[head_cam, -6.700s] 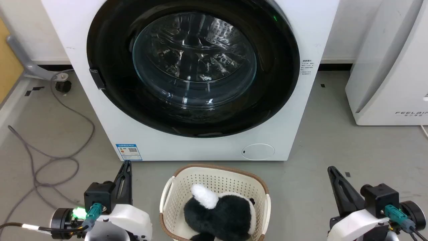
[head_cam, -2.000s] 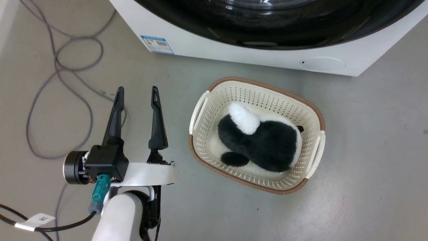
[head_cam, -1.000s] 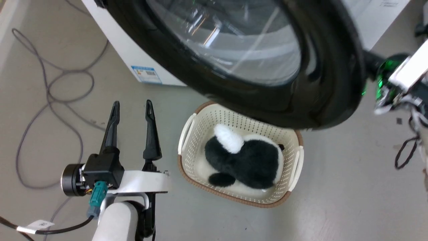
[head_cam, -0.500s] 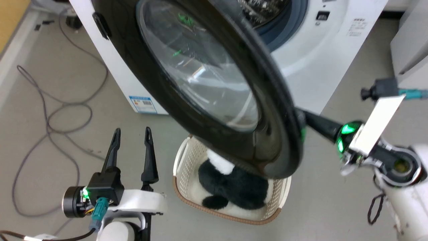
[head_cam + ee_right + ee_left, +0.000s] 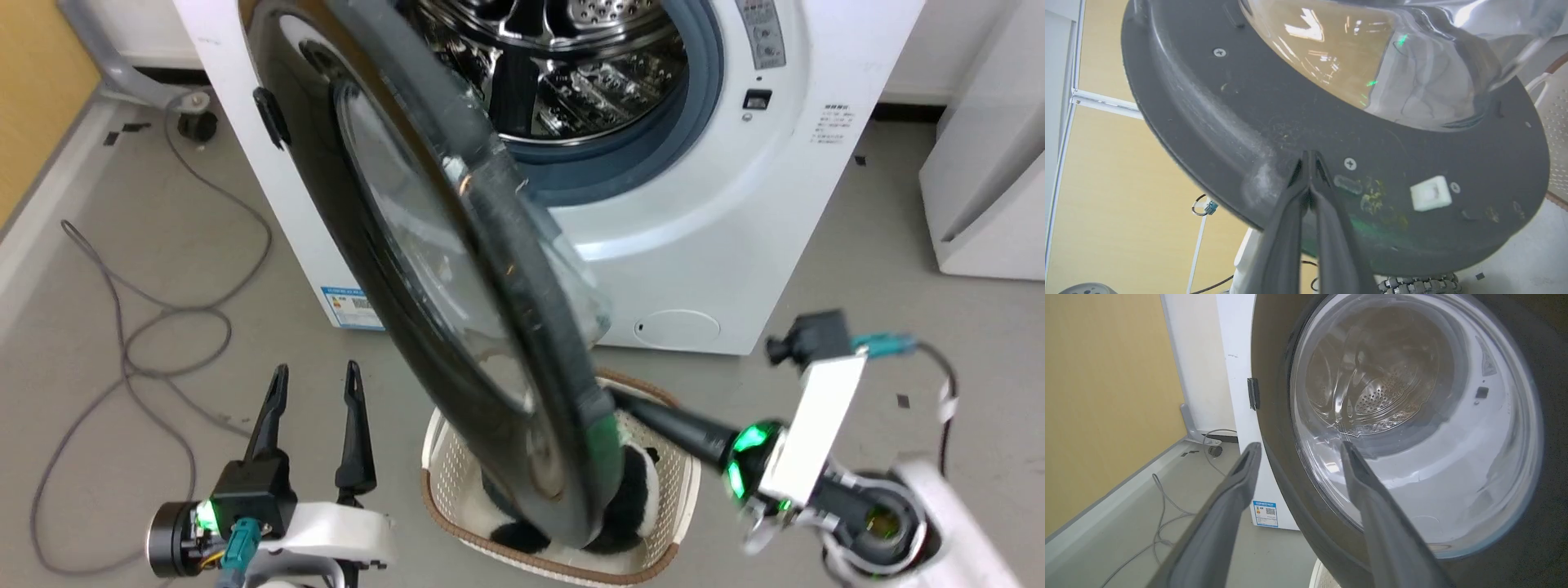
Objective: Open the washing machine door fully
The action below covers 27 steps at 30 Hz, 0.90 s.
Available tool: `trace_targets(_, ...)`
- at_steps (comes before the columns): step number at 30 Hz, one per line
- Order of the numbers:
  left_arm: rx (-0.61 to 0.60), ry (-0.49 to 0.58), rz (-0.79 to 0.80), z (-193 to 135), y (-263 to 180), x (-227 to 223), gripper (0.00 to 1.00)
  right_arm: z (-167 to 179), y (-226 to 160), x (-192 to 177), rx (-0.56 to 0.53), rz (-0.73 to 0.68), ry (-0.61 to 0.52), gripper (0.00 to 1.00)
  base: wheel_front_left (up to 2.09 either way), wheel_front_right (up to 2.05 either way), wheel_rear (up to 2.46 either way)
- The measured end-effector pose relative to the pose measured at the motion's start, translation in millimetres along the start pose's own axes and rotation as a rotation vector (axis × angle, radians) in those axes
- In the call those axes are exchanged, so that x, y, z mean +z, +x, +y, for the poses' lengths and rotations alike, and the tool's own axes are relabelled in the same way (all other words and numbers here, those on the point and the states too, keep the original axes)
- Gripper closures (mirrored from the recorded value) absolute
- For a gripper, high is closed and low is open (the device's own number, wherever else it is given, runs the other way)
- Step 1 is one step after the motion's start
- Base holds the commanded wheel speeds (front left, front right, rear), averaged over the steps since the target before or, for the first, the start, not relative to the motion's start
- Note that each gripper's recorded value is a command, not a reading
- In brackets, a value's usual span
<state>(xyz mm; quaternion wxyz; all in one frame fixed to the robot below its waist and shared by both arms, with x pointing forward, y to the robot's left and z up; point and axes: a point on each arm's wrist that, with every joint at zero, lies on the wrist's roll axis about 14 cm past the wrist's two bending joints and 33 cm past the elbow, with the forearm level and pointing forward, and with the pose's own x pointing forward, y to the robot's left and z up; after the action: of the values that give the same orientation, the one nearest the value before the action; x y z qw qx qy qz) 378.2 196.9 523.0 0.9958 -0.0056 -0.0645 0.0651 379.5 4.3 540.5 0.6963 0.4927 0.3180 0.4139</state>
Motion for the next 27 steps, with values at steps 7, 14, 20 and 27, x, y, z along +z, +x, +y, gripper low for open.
trace_targets(7, 0.001, -0.002, -0.004, 3, -9, 3, 0.00, 13, 4, -39, 0.037, 0.044, 0.020, 1.00, 0.00, 0.00, 0.00)
trace_targets(14, 0.003, 0.001, -0.008, 7, -20, 5, 0.00, 21, -4, -55, 0.039, 0.002, 0.004, 1.00, 0.00, 0.00, 0.00)
trace_targets(20, -0.004, -0.003, -0.012, 6, -26, 7, 0.00, 31, -24, -14, 0.025, -0.275, -0.104, 1.00, 0.00, 0.00, 0.00)
trace_targets(27, -0.005, -0.004, -0.018, 6, -27, 9, 0.00, 49, -80, 60, 0.000, -0.752, -0.306, 1.00, 0.00, 0.00, 0.00)
